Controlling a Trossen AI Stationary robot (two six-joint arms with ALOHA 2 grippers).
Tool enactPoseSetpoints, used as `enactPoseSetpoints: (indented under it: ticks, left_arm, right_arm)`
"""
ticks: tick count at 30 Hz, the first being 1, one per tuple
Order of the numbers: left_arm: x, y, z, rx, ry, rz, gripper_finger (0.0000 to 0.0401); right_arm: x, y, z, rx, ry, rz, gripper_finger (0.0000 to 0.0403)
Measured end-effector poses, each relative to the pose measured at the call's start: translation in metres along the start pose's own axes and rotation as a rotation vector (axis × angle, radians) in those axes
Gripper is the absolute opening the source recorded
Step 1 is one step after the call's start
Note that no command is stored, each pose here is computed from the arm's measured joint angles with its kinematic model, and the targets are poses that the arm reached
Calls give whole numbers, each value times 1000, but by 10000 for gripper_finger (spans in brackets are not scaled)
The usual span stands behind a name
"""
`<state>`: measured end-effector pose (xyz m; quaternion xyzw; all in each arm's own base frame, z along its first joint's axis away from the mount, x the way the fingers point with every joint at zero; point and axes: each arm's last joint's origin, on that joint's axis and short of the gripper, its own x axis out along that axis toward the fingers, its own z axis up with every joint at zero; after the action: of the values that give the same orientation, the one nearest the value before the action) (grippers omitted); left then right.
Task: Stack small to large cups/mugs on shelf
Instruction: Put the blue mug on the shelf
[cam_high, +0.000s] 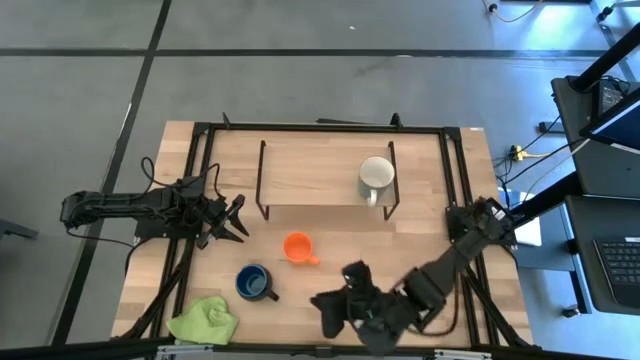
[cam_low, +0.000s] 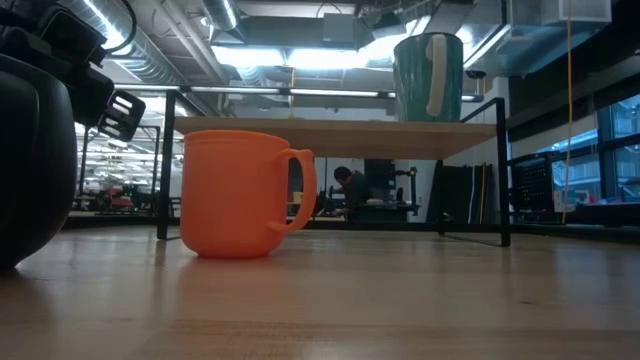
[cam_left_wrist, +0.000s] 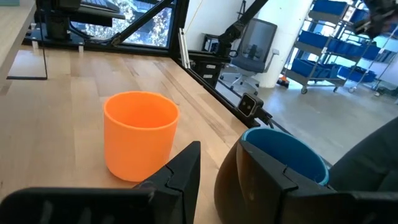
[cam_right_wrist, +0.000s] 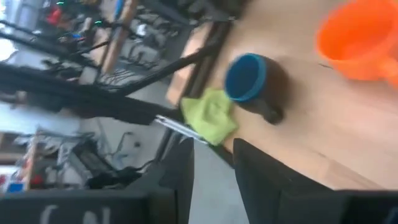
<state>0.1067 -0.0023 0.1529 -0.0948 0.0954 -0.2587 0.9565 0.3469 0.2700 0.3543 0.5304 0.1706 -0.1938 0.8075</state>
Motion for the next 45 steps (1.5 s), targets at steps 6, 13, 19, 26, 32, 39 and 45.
enactPoseSetpoints:
  ticks: [6, 13, 19, 26, 32, 39, 45]
  left_arm:
    - [0, 1, 0, 86, -5, 48, 99]
    - [0, 5, 1, 181, -8, 178, 99]
    - [0, 2, 8, 54, -85, 116, 99]
    - [-1, 1, 12, -44, -126, 91, 99]
    - [-5, -10, 31, -245, -233, -175, 99]
    - [-22, -28, 61, -328, -471, -383, 99]
    - [-24, -27, 66, -284, -588, -310, 101]
  right_arm:
    - [-4, -12, -1, -11, -65, -90, 113]
    - [-1, -15, 4, -47, -73, -120, 113]
    - [1, -24, -6, 50, 172, -233, 113]
    - [15, -49, -31, 58, 148, -388, 113]
    - [44, -63, -53, 60, 85, -390, 113]
    - [56, -63, -51, 45, 35, -359, 113]
    - [53, -57, -41, 2, 49, -344, 113]
